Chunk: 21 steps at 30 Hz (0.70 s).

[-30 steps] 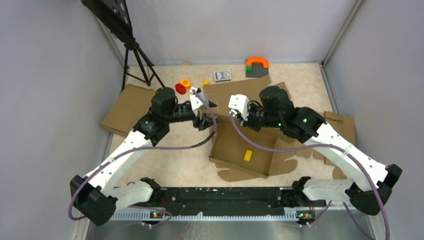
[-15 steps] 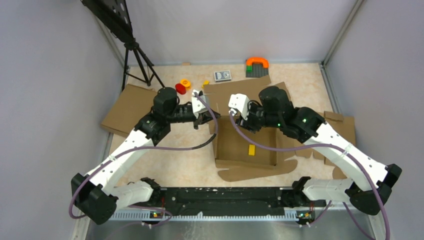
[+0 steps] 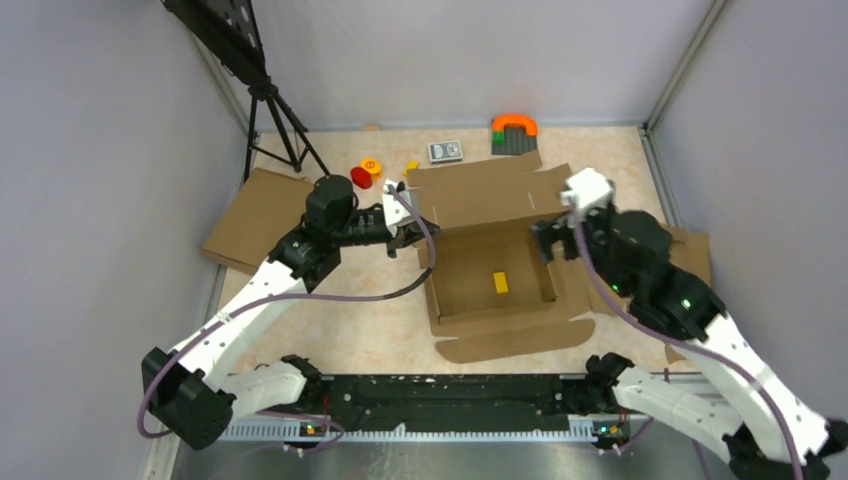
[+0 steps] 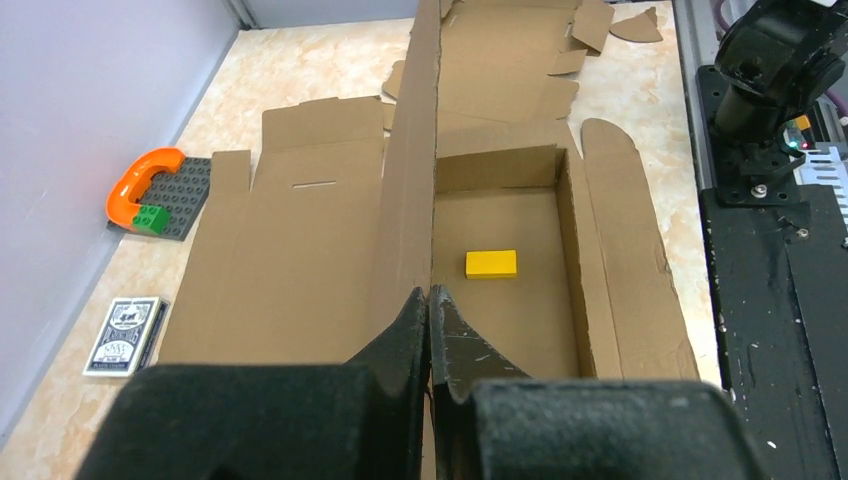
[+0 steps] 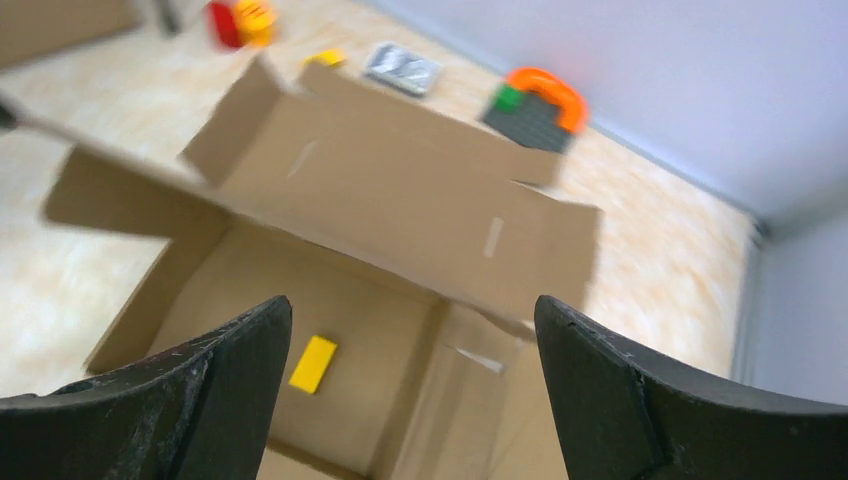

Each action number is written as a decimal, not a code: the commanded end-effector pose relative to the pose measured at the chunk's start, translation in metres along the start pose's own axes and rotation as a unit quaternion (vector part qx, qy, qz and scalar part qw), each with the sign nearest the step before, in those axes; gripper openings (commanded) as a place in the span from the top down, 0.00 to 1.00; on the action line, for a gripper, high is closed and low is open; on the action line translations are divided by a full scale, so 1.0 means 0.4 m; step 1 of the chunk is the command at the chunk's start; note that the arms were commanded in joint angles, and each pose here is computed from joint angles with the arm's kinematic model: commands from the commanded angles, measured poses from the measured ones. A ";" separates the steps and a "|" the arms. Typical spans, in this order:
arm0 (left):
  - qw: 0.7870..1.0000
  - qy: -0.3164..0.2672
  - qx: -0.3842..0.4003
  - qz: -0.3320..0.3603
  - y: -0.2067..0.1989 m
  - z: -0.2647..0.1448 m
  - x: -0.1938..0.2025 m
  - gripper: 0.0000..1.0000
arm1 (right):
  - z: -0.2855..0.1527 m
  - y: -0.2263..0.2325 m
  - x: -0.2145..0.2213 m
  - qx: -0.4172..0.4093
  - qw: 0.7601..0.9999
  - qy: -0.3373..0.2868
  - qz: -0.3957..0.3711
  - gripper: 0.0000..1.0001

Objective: Fold the paper box
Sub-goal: Close the paper box at the center of the board.

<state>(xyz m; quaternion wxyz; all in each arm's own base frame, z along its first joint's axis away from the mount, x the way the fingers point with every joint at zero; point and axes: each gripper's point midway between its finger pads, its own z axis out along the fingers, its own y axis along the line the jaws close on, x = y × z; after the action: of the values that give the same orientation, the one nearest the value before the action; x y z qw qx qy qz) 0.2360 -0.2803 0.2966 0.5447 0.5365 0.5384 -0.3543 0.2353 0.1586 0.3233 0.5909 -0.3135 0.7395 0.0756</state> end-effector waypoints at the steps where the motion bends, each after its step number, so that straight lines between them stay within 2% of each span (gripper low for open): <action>1: 1.000 -0.016 -0.008 0.021 0.011 -0.001 -0.020 1.00 | -0.127 -0.182 -0.016 0.188 0.958 -0.124 0.177 0.11; 4: 1.000 -0.017 -0.003 0.019 0.008 0.001 -0.019 1.00 | -0.181 -0.253 0.054 0.296 0.908 -0.144 0.261 0.18; 7: 1.000 -0.020 -0.001 0.018 0.008 0.004 -0.022 1.00 | -0.188 -0.273 0.104 0.344 0.873 -0.142 0.316 0.42; 8: 1.000 -0.019 -0.001 0.017 0.008 0.004 -0.022 1.00 | -0.183 -0.276 0.114 0.354 0.866 -0.139 0.324 0.52; 11: 1.000 -0.016 -0.001 0.014 0.008 0.003 -0.019 1.00 | -0.153 -0.285 0.132 0.370 0.856 -0.123 0.339 0.71; 13: 1.000 -0.013 -0.004 0.014 0.009 0.001 -0.017 1.00 | -0.127 -0.303 0.141 0.376 0.850 -0.110 0.352 0.79; 16: 1.000 -0.014 -0.005 0.015 0.009 -0.001 -0.019 1.00 | -0.087 -0.355 0.143 0.351 0.847 -0.106 0.384 0.82; 17: 1.000 -0.014 -0.005 0.014 0.009 0.000 -0.019 1.00 | -0.080 -0.393 0.158 0.348 0.839 -0.103 0.405 0.84; 18: 1.000 -0.014 -0.006 0.015 0.010 0.000 -0.020 1.00 | -0.055 -0.398 0.162 0.310 0.842 -0.097 0.430 0.86; 21: 1.000 -0.011 -0.009 0.013 0.012 0.000 -0.017 1.00 | 0.004 -0.413 0.196 0.243 0.824 -0.086 0.504 0.93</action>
<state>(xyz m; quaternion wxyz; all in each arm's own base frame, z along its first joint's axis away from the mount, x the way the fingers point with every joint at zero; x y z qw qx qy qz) 0.2377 -0.2806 0.2982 0.5493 0.5355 0.5360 -0.3524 0.2920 -0.0363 0.2752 0.6118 0.2807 0.7394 0.0152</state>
